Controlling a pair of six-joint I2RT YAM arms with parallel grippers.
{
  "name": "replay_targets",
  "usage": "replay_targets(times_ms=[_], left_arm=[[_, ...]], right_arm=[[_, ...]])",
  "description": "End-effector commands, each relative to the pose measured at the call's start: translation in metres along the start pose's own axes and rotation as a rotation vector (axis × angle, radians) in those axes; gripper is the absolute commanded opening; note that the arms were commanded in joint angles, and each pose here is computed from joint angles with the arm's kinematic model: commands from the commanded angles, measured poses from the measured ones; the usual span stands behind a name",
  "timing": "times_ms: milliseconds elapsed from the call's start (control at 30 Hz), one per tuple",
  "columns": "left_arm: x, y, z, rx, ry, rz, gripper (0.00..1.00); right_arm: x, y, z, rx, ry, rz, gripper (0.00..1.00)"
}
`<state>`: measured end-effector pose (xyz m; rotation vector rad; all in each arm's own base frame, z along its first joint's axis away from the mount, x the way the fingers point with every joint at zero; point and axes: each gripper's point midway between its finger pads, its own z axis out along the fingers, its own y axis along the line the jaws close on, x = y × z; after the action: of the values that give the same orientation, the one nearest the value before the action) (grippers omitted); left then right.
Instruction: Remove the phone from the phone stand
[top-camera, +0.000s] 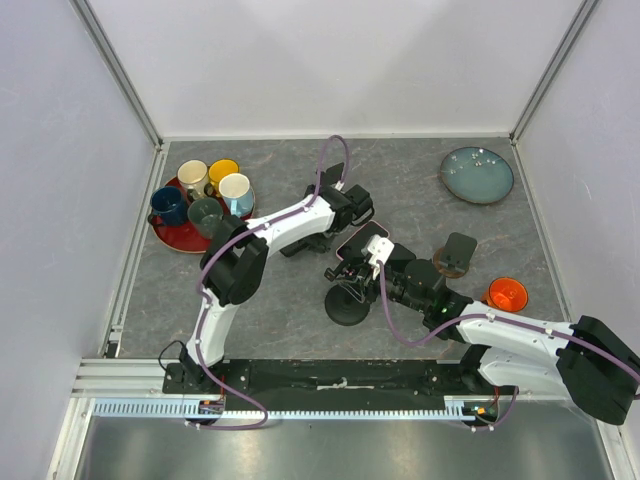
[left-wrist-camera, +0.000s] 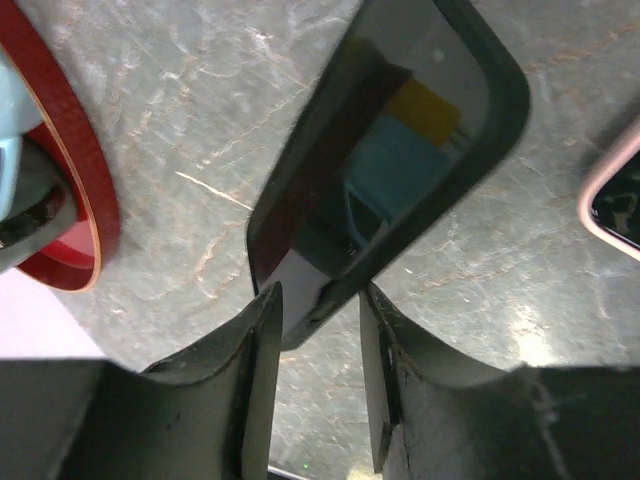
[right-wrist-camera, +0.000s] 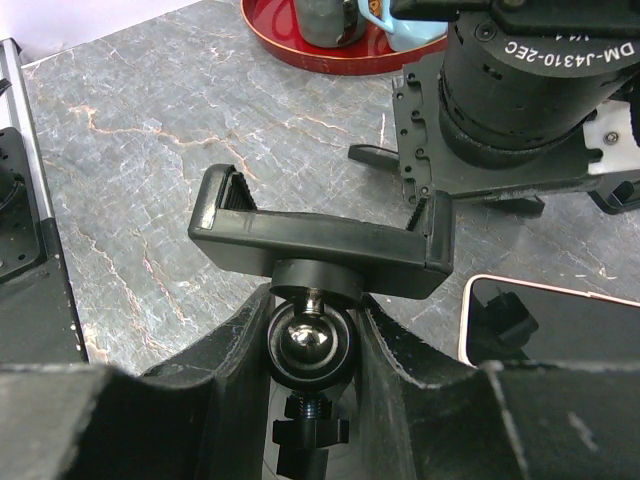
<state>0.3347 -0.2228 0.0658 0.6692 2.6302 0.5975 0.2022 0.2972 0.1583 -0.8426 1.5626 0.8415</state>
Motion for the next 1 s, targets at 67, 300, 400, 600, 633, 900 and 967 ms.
replay_targets(times_ms=[67,300,400,600,633,900,967], left_arm=[[-0.013,-0.009,-0.009,0.049,-0.034,-0.047,0.45],[-0.017,-0.018,-0.019,0.120,-0.056,-0.068,0.59],[-0.024,-0.020,-0.031,0.177,-0.099,-0.100,0.67],[-0.045,-0.002,-0.082,0.310,-0.279,-0.235,0.85],[-0.042,0.004,-0.083,0.320,-0.283,-0.267,0.87],[-0.030,0.098,-0.138,0.423,-0.575,-0.583,1.00],[-0.010,0.126,-0.143,0.403,-0.626,-0.647,1.00]], right_arm=[[-0.005,0.010,-0.003,-0.046,-0.024,0.041,0.00],[-0.006,0.012,-0.005,-0.050,-0.019,0.043,0.00],[-0.007,0.012,-0.006,-0.051,-0.013,0.046,0.00],[-0.014,0.017,-0.009,-0.076,0.004,0.047,0.00],[-0.011,0.018,-0.010,-0.079,0.023,0.051,0.00],[-0.039,0.015,-0.008,-0.048,0.047,0.069,0.00],[-0.051,0.012,-0.007,-0.036,0.047,0.074,0.00]])
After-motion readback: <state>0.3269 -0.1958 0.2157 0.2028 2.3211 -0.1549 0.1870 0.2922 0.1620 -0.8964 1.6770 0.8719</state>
